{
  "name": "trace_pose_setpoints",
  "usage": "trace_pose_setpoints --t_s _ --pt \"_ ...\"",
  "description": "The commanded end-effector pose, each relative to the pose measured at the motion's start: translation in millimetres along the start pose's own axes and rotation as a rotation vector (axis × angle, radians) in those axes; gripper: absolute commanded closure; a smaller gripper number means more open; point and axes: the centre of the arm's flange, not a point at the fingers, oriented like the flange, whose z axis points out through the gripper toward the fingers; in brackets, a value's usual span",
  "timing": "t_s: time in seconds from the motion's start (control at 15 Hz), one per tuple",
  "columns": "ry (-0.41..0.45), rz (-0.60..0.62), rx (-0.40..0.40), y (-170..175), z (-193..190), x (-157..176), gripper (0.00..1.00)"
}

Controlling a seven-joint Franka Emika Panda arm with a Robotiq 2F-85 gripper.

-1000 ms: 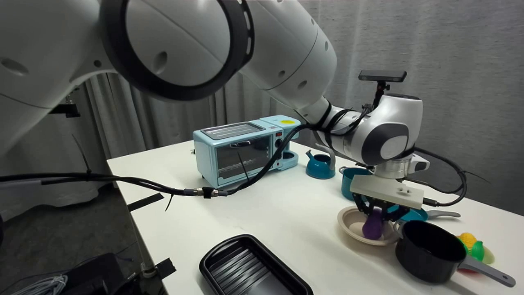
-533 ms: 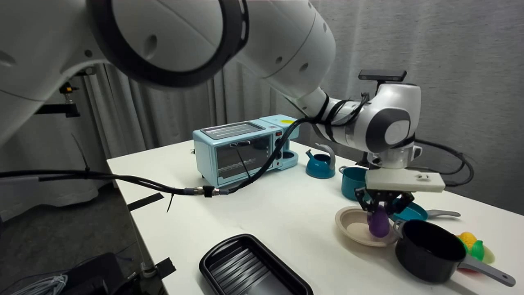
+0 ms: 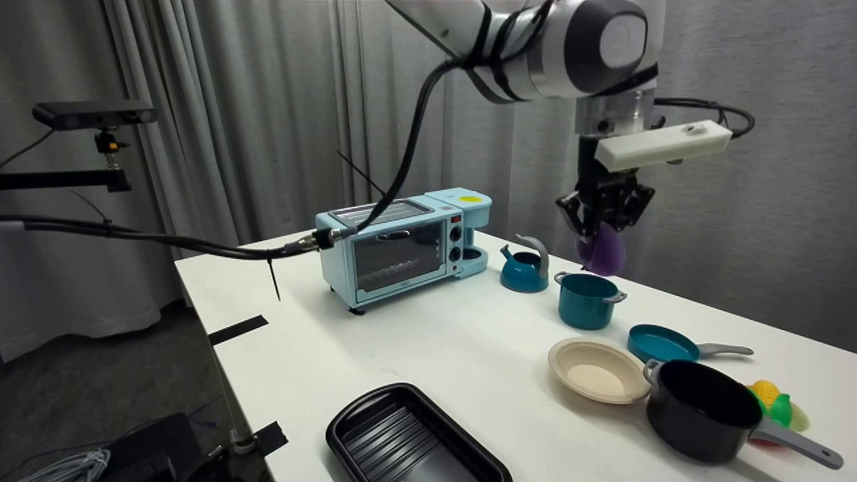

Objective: Pick up the purple plushy and put it on the table

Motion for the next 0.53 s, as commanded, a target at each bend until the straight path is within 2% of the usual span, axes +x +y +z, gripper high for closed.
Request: trace_pose_setpoints --t_s 0.0,0.2,0.33,0.47 --pt "0.124 -0.094 0.054 -44.2 -88.5 -2.4 0.94" --pt "0.283 -0.122 0.149 -84.3 -155.6 8.5 0.94" --pt "0.373 -0.094 0.220 -120.6 -193.7 18.3 0.94" --pt "0.405 -0.048 0.241 -164.3 -220.9 36.3 0.94"
